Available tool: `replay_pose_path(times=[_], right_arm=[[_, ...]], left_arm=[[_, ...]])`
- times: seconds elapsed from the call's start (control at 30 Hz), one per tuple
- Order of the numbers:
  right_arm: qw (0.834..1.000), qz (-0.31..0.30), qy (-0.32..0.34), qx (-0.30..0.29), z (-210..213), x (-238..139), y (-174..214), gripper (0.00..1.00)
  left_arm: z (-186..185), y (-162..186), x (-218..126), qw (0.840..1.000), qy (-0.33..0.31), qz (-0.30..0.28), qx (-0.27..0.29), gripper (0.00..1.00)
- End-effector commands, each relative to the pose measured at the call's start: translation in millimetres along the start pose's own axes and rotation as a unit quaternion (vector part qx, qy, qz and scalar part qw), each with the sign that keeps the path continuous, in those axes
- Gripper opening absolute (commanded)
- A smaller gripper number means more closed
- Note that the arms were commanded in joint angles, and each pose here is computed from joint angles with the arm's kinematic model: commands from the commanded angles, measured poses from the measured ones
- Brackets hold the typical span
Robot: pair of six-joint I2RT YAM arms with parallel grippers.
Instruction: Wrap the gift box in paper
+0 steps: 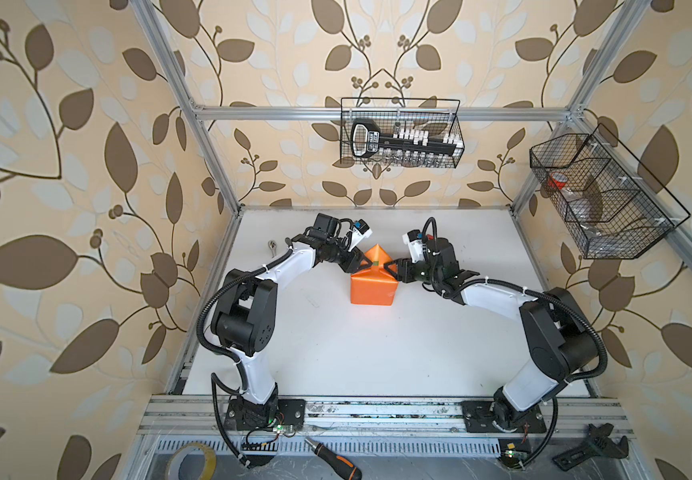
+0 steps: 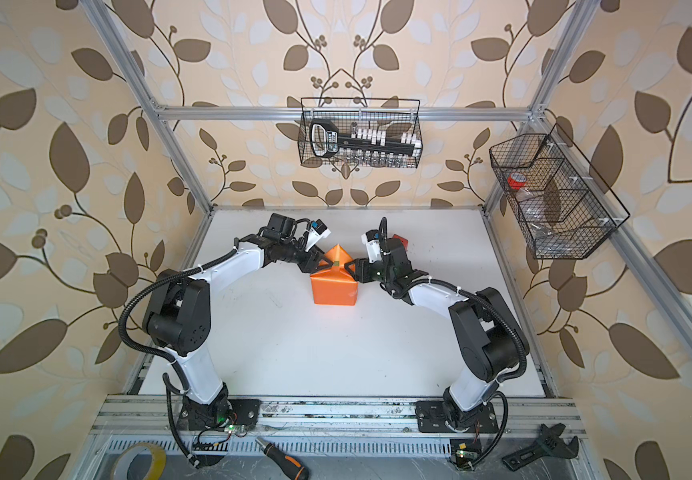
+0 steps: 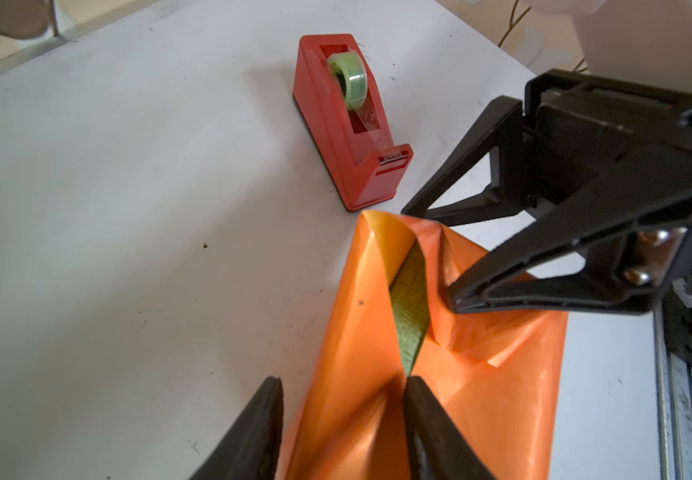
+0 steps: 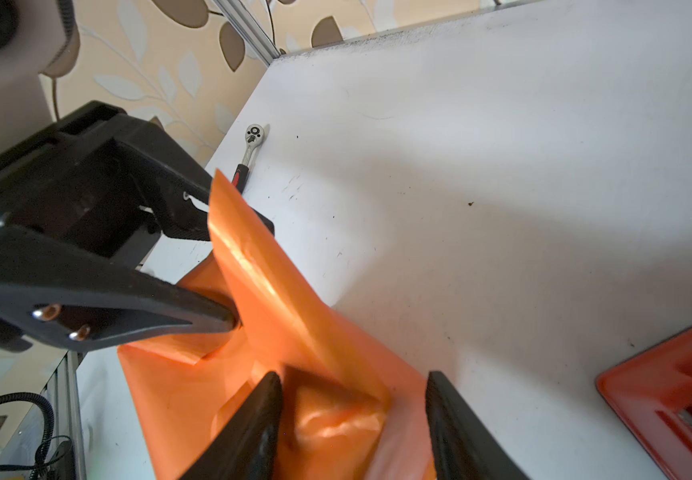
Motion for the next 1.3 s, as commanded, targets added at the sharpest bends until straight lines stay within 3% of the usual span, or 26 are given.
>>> replay_pose_path(times=[0.0, 0.13, 0.87, 1.07, 1.27], right_arm=[[0.997, 0.070, 0.038, 0.006, -21.2, 1.6, 40.0, 0.56], [0.997, 0.070, 0.040, 0.004, -22.3, 1.4, 39.5, 0.55], [0.997, 0.069, 0.041, 0.003, -21.3, 1.9, 35.6, 0.54], [0.997, 0.066, 0.043, 0.002, -21.1, 3.1, 30.0, 0.55], [0.997, 0.067, 0.038, 0.003, -20.3, 5.3, 26.0, 0.55]], left_arm=[[-3.7, -3.9, -5.6, 0.999, 0.038, -0.003, 0.023, 0.49], [-1.6, -5.7, -9.3, 0.998, 0.058, -0.014, 0.030, 0.47], [-3.8, -24.0, -6.1, 0.989, 0.123, -0.063, 0.053, 0.14], [-10.1, -22.1, -9.6, 0.989, 0.113, -0.067, 0.064, 0.06], [-16.3, -13.5, -10.4, 0.991, 0.074, -0.068, 0.085, 0.07]])
Point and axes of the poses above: each gripper's point midway between its finger pads, its own x axis out along the fingers, its own z axis along the line the jaws close on, y = z × x, the point moved 4 cm from there along -x, back along the fingers
